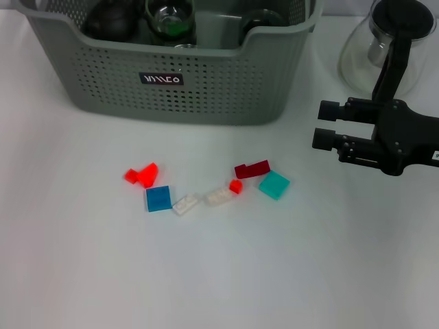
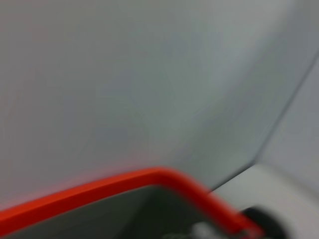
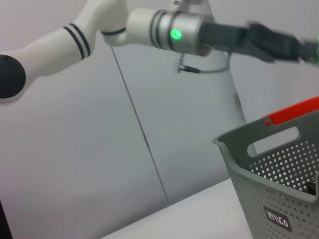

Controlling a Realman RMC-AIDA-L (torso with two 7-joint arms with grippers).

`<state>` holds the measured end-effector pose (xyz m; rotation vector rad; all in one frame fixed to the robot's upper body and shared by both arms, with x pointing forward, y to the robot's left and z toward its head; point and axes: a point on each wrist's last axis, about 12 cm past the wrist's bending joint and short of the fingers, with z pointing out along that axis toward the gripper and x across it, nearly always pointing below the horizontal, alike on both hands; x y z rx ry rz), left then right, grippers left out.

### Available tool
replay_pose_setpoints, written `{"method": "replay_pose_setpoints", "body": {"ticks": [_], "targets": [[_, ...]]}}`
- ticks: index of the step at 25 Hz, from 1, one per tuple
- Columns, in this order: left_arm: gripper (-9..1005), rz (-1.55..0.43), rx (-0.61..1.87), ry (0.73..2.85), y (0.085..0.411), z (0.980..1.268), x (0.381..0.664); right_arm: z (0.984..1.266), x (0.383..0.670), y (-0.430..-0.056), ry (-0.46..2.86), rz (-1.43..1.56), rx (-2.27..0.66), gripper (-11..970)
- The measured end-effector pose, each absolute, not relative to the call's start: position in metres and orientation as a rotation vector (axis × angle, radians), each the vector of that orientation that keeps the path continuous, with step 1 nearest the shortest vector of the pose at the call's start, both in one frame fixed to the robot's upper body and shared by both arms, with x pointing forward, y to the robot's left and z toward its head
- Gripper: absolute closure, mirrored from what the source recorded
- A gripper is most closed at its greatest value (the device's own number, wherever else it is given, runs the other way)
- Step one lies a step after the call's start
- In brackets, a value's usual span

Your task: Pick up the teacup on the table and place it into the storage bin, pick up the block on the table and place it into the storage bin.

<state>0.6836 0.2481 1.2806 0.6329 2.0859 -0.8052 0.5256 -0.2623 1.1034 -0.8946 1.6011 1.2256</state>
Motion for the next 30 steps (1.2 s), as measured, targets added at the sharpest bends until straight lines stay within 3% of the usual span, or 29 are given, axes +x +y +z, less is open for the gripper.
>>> {"method": "replay_pose_setpoints", "body": {"ticks": [7,15,20,25,30], "targets": [[815,-0.285,0.78,2.23,0.203,1.241,0.701,1.102,0.524,-0.263,1.602,1.226,-0.887,346],[785,-0.064,0.806,2.254,0.183,1.221,0.702,1.104,0.527,-0.26,1.595,1.228,-0.897,346],[738,-0.039,0.765,2.239,0.182,1.219,0.703,1.104,0.527,-0.26,1.595,1.227,-0.896,345],[568,-0.056,0.745,2.231,0.185,1.224,0.702,1.103,0.526,-0.262,1.601,1.224,-0.889,345],[397,-0.358,0.483,2.007,0.222,1.253,0.67,1.103,0.525,-0.263,1.602,1.223,-0.884,346]]}}
